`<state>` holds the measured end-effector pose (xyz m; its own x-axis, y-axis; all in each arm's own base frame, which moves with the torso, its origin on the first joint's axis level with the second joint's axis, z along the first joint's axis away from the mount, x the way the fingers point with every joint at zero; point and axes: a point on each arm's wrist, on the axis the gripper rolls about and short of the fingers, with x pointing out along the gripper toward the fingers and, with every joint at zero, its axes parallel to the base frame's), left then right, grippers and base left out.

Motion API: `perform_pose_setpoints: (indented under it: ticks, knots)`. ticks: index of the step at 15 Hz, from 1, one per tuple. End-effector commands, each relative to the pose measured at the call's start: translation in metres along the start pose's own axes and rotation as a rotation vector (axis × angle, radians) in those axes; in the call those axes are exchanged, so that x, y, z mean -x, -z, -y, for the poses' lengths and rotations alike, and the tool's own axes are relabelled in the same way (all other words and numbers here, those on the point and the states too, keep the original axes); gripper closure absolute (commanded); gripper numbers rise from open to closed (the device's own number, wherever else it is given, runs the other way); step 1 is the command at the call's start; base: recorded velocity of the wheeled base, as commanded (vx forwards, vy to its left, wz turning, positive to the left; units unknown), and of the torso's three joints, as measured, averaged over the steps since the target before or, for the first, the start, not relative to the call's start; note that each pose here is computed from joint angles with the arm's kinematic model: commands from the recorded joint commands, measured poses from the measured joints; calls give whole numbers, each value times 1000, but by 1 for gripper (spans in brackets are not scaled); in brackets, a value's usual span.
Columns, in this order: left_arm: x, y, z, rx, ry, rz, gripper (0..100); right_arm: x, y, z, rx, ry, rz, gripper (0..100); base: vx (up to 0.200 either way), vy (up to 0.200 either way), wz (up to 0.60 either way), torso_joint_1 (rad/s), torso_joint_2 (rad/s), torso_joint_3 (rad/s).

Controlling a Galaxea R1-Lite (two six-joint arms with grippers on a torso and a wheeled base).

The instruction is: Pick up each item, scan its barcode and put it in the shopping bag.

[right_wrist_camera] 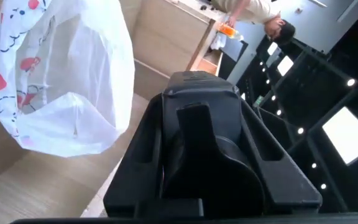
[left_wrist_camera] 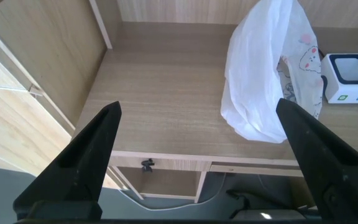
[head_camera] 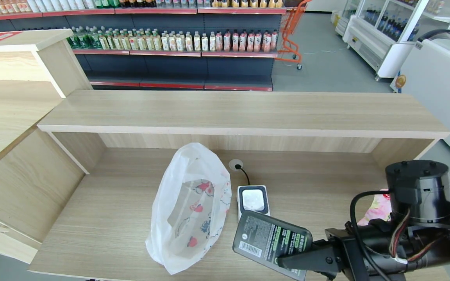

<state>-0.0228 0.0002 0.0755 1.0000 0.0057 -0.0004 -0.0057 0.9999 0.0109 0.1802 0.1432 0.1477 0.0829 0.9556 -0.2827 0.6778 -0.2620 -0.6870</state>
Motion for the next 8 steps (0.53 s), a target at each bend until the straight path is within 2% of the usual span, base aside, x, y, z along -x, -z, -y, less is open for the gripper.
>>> perform_pose_setpoints:
  ticks: [1, 8]
  knots:
    - [0, 0, 0, 0, 0, 0, 0, -2, -1, -3, -7, -4, 6, 100, 0, 0, 0, 0, 0, 0]
    - [0, 0, 0, 0, 0, 0, 0, -5, -2, -11, -36, -21, 17, 100, 0, 0, 0, 0, 0, 0]
